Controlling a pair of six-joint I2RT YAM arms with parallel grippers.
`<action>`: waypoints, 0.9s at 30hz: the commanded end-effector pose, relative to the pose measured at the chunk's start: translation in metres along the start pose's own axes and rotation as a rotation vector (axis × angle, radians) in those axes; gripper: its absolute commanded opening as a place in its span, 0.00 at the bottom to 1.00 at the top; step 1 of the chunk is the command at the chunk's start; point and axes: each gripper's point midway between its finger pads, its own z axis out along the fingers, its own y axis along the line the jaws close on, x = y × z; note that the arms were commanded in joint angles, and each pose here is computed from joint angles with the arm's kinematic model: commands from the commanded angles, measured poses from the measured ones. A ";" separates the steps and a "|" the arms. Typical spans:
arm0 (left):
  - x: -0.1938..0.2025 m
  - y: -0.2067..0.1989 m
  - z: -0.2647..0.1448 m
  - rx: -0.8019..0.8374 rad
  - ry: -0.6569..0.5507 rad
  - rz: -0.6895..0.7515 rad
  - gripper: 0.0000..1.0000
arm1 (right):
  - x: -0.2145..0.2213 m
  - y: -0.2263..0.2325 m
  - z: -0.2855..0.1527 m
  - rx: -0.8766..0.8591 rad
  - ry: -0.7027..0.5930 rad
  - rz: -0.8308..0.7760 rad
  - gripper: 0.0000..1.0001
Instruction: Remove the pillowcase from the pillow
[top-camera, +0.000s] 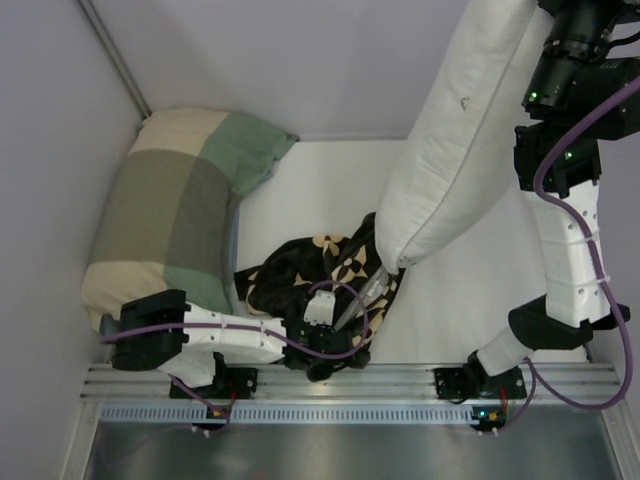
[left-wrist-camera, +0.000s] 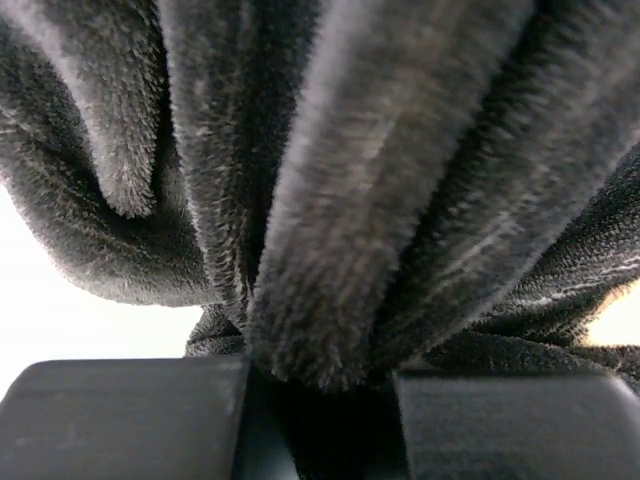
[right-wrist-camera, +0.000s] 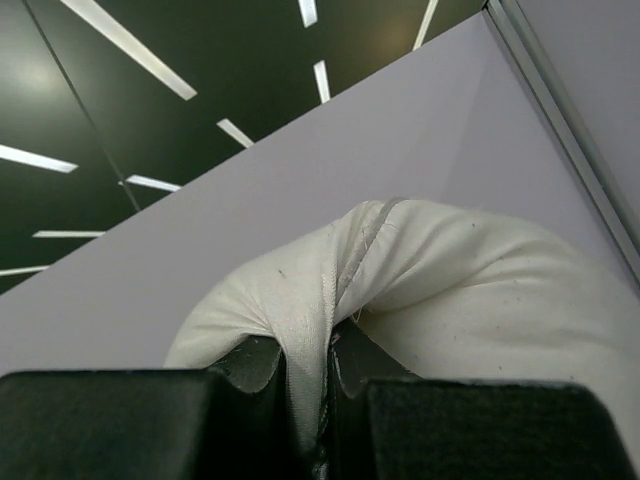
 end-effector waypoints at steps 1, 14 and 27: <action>0.066 -0.020 0.028 0.098 0.239 -0.062 0.00 | -0.126 0.016 -0.013 -0.115 -0.269 0.320 0.00; -0.004 -0.058 -0.032 0.269 -0.009 0.009 0.00 | 0.012 -0.015 0.005 -0.016 -0.139 0.029 0.00; -0.005 -0.073 -0.032 0.274 0.023 0.056 0.00 | 0.132 -0.231 -0.024 0.347 0.113 -0.218 0.00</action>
